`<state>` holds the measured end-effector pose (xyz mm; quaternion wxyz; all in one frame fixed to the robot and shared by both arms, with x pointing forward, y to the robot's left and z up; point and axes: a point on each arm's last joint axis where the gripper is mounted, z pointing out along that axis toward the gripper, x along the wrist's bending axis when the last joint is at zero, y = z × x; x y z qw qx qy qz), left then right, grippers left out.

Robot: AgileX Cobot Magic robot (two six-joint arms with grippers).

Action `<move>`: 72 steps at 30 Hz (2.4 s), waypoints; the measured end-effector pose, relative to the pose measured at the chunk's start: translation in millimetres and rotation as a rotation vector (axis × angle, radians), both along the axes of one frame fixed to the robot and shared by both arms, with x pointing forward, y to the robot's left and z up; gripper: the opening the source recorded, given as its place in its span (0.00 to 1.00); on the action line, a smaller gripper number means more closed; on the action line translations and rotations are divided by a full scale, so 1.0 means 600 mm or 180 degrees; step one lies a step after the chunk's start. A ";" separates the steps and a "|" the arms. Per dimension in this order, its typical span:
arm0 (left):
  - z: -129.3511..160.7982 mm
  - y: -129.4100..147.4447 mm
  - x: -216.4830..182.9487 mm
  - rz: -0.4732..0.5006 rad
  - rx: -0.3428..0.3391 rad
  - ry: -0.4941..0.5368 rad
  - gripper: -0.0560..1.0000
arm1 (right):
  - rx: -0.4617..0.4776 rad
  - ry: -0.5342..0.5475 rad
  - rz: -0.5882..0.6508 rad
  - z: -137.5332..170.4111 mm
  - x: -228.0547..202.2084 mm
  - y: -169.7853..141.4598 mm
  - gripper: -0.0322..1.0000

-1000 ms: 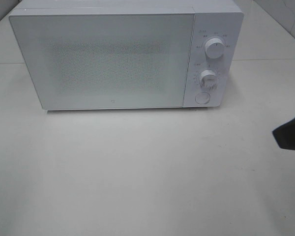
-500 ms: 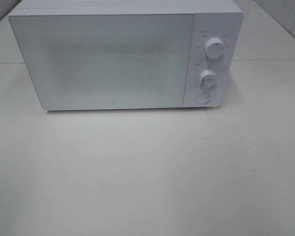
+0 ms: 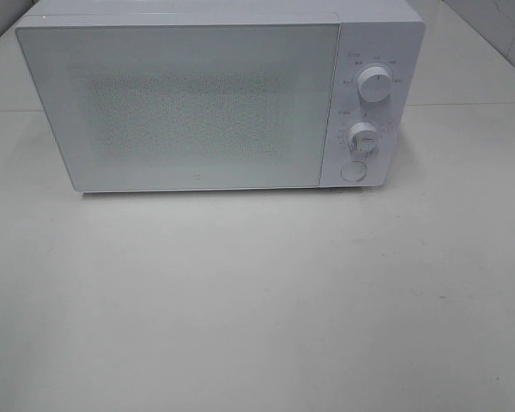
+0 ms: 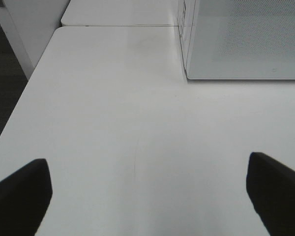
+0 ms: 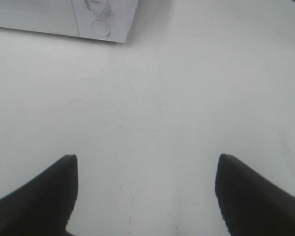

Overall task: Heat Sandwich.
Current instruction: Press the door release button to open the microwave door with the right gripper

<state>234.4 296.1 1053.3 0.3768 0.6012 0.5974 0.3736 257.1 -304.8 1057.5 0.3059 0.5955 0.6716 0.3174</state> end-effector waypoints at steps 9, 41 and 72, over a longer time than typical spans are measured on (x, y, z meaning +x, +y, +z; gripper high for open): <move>0.000 0.000 0.000 0.0000 0.0000 0.0000 0.99 | 0.0065 -0.0363 -0.0231 0.002 -0.028 -0.006 0.76; 0.000 0.000 0.000 0.0000 0.0000 0.0000 0.99 | 0.0067 -0.0550 -0.0245 -0.004 -0.045 -0.008 0.76; 0.000 0.000 0.000 0.0000 0.0000 0.0000 0.99 | 0.0066 -0.0714 -0.0044 0.034 0.136 0.024 0.76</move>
